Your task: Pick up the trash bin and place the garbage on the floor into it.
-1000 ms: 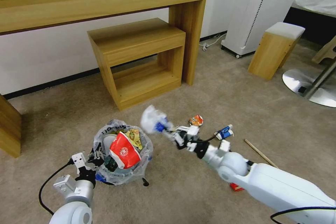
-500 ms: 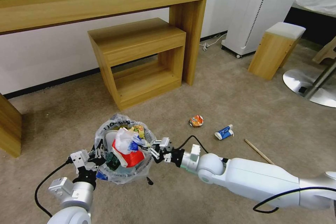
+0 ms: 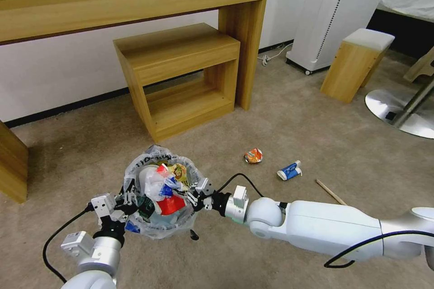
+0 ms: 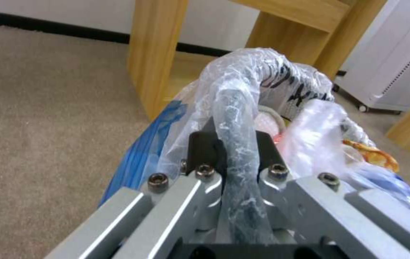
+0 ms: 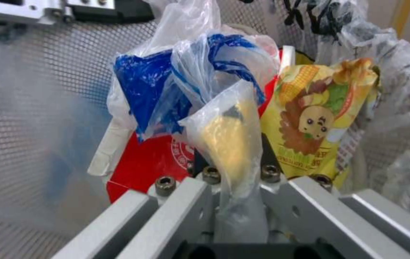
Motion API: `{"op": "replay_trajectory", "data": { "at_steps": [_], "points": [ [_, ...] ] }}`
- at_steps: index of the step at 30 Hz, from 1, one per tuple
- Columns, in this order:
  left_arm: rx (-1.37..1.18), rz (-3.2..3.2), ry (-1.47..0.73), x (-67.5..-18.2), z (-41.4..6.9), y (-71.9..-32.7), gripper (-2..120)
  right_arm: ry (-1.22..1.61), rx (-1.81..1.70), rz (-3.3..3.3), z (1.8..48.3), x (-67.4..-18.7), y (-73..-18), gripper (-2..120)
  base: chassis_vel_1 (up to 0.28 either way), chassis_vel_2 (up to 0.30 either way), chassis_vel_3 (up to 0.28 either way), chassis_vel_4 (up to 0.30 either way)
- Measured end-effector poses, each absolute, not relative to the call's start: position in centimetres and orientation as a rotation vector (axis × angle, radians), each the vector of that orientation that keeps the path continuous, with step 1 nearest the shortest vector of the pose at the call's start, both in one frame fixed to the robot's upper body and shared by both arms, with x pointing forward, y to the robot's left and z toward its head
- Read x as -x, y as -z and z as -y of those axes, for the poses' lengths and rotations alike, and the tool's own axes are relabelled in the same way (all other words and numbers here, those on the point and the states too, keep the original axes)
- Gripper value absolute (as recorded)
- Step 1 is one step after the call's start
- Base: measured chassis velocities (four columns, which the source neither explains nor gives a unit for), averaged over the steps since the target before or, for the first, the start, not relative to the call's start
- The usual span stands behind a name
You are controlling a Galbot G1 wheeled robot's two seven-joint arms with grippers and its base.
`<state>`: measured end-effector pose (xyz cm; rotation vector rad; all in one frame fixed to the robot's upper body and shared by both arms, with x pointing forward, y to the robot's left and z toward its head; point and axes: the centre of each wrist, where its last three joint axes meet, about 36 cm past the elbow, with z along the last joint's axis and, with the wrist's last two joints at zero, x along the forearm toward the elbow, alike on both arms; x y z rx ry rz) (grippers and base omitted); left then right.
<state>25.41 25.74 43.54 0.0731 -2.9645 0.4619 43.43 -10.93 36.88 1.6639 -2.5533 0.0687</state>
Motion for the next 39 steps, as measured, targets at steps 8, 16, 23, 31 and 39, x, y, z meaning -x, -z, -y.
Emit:
{"op": "replay_trajectory", "data": {
  "at_steps": [8,16,23,31,39],
  "points": [
    [-0.062,2.965,-0.459,-25.1,-25.5,-43.7,3,-0.122,-1.571,2.567,10.2,-42.8,-37.2,0,0.0,0.0,0.0,0.0],
    [-0.08,2.97,-0.453,-25.1,-26.0,-43.8,3,-0.151,-1.559,2.567,10.1,-41.8,-37.1,13,0.0,0.0,0.0,0.0],
    [-0.106,2.948,-0.462,-25.4,-26.3,-42.7,3,-0.128,-1.584,2.575,10.6,-41.3,-37.7,36,0.0,0.0,0.0,0.0],
    [-0.133,2.94,-0.461,-25.2,-26.5,-42.5,3,-0.123,-1.614,2.575,11.0,-41.1,-38.1,68,0.0,0.0,0.0,0.0],
    [-0.139,2.944,-0.474,-25.0,-26.3,-42.8,3,-0.118,-1.637,2.571,11.0,-40.6,-38.5,96,0.0,0.0,0.0,0.0]
  ]
}}
